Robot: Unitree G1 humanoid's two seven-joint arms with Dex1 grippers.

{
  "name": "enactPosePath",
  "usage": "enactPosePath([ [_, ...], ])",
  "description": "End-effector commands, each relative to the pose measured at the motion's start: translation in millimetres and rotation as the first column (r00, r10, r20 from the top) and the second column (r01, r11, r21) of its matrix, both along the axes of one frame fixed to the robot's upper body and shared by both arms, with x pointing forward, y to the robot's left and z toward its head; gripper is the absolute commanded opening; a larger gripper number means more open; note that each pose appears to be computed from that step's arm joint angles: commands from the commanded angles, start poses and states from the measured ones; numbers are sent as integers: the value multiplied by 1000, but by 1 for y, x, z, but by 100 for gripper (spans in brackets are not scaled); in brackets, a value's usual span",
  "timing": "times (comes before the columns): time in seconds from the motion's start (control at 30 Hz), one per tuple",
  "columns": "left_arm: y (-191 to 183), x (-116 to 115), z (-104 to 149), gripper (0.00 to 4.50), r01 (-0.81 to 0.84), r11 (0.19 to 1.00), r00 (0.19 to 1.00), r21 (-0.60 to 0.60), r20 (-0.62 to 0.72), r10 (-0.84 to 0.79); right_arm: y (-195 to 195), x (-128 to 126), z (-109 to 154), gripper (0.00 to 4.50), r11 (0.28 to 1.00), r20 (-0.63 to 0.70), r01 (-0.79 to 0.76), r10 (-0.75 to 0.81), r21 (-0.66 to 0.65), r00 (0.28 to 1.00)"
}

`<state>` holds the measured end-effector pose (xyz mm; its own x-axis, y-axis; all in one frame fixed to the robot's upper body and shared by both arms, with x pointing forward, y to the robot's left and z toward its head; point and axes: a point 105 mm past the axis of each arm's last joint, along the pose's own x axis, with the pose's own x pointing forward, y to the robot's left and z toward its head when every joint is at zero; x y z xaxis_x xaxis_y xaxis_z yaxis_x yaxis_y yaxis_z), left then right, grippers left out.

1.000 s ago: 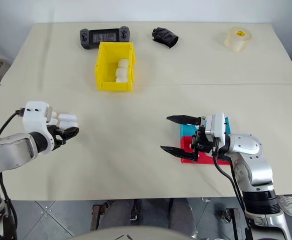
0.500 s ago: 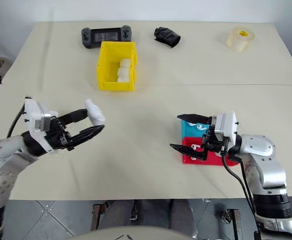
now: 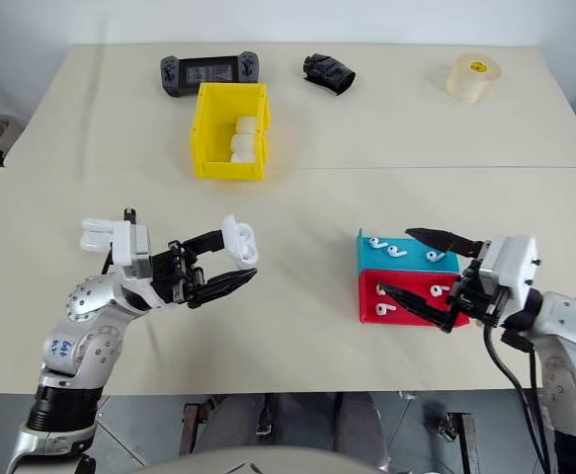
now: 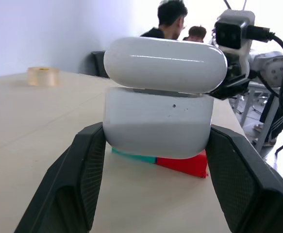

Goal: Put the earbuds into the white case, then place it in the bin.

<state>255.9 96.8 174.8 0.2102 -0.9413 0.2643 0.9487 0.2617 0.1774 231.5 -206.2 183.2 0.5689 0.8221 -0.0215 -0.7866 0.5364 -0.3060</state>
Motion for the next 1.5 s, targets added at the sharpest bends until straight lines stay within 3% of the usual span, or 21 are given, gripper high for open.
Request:
enactPosePath([
  [0.03, -15, -14, -3, 290, 130, 991, 990, 7, 51, -131, -15, -15, 11, 450, 998, 18, 36, -35, -54, 999],
  [0.2, -36, -21, -2, 290, 223, 975, 968, 10, 116, -222, -50, -35, 1, 450, 980, -40, 130, -137, -153, 990],
  [0.43, -66, -36, 8, 290, 357, 934, 921, -23, 176, -348, -77, -57, -1, 450, 948, -113, 144, -182, -285, 977],
  [0.57, -72, -39, 6, 290, 380, 924, 912, -31, 181, -369, -66, -47, 3, 450, 945, -202, 134, -199, -298, 959],
  [0.67, -75, -45, 5, 290, 401, 914, 906, -60, 175, -386, -42, -40, -6, 450, 925, -331, 55, -190, -376, 924],
  [0.87, -77, -49, 3, 290, 415, 900, 908, -133, 129, -400, -17, -23, -19, 450, 853, -405, -31, -215, -521, 889],
  [1.17, -66, -35, -9, 290, 378, 920, 922, -101, 131, -364, 12, 10, -42, 450, 757, -373, -117, -177, -642, 911],
  [1.5, -62, -30, -5, 290, 349, 932, 932, -93, 141, -335, 33, 18, -54, 450, 725, -328, -105, -175, -681, 928],
])
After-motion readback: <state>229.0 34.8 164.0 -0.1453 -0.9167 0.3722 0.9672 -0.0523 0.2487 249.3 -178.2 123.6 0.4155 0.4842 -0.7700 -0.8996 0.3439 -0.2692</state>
